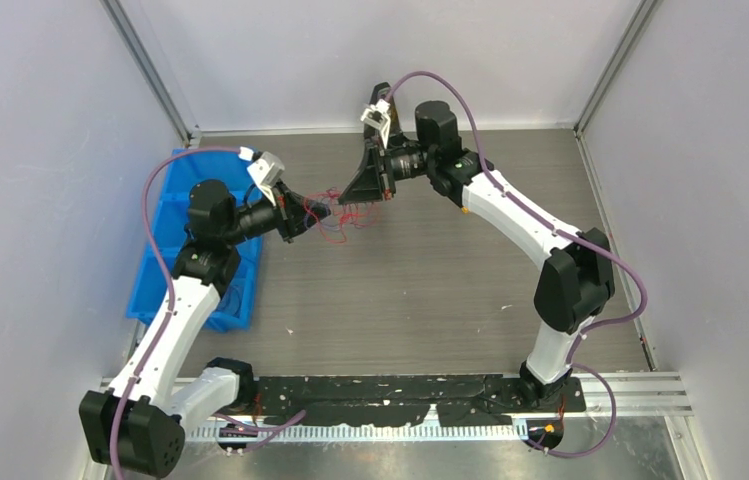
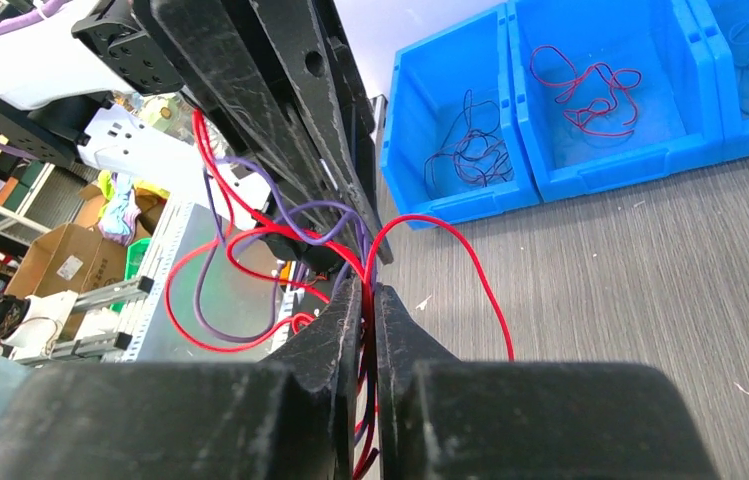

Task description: Untangle the cables

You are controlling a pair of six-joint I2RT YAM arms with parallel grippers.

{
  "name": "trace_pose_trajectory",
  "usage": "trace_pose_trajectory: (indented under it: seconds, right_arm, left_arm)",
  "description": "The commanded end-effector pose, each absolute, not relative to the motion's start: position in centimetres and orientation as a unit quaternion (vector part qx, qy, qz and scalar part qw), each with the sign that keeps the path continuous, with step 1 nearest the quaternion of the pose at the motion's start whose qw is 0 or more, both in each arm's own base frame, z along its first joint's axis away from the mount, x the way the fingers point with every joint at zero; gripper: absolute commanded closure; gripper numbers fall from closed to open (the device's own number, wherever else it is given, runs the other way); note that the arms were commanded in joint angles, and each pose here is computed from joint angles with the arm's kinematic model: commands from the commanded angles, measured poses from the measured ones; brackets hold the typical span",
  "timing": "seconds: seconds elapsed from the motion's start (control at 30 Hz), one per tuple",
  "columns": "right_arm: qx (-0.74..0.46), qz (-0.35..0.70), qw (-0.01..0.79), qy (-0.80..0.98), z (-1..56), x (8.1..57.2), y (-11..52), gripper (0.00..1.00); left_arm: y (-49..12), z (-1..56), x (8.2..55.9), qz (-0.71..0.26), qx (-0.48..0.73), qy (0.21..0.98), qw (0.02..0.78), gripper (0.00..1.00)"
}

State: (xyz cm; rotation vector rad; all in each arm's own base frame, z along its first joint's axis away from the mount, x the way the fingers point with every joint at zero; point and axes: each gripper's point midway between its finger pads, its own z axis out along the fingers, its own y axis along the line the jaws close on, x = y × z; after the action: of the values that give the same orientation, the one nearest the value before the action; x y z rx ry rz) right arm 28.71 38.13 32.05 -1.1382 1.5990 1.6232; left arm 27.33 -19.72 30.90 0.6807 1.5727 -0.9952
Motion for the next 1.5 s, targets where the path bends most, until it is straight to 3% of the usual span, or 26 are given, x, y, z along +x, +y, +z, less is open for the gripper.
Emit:
trace_pose_trajectory:
  seconds: [0.0,0.07,0.3,0.4,0.47,0.67,0.8,1.13,1.47]
  right_arm:
    - [-0.436,0.612,0.322,0.576,35.9,27.9,36.3,0.86]
    - [-0.423,0.608,0.326,0.587,35.7,28.8,35.4,0.8]
    - [-0.408,0.545,0.33,0.654,31.6,31.9,30.4,0.79]
    - [-0.415,0.499,0.318,0.691,29.3,32.4,28.0,0.92]
    - [-0.421,0.474,0.315,0.706,28.0,32.8,26.7,0.94]
    - [-0.39,0.4,0.332,0.76,25.1,36.2,20.3,0.95]
    - [-0.371,0.359,0.329,0.791,22.9,37.4,16.3,0.95]
    - [-0.357,0.349,0.291,0.816,18.4,36.1,14.0,0.95]
    - [-0.328,0.386,0.307,0.806,18.5,36.6,15.2,0.95]
  left_arm:
    - [-19.4,31.9,27.0,-0.404,0.299,0.661,0.557,1.0]
    - [-18.8,31.4,26.9,-0.398,0.289,0.674,0.551,1.0]
    - [-14.4,30.2,28.1,-0.352,0.22,0.715,0.563,1.0]
    - [-12.9,29.9,28.4,-0.329,0.204,0.727,0.567,1.0]
    - [-11.0,29.8,29.0,-0.295,0.186,0.74,0.575,1.0]
    - [-2.9,30.8,30.4,-0.167,0.125,0.774,0.598,1.0]
    - [-0.2,33.1,29.9,-0.143,0.11,0.777,0.604,1.0]
    - [7.7,36.4,29.2,-0.064,0.059,0.797,0.598,1.0]
    - [5.9,38.2,27.8,-0.101,0.089,0.795,0.591,1.0]
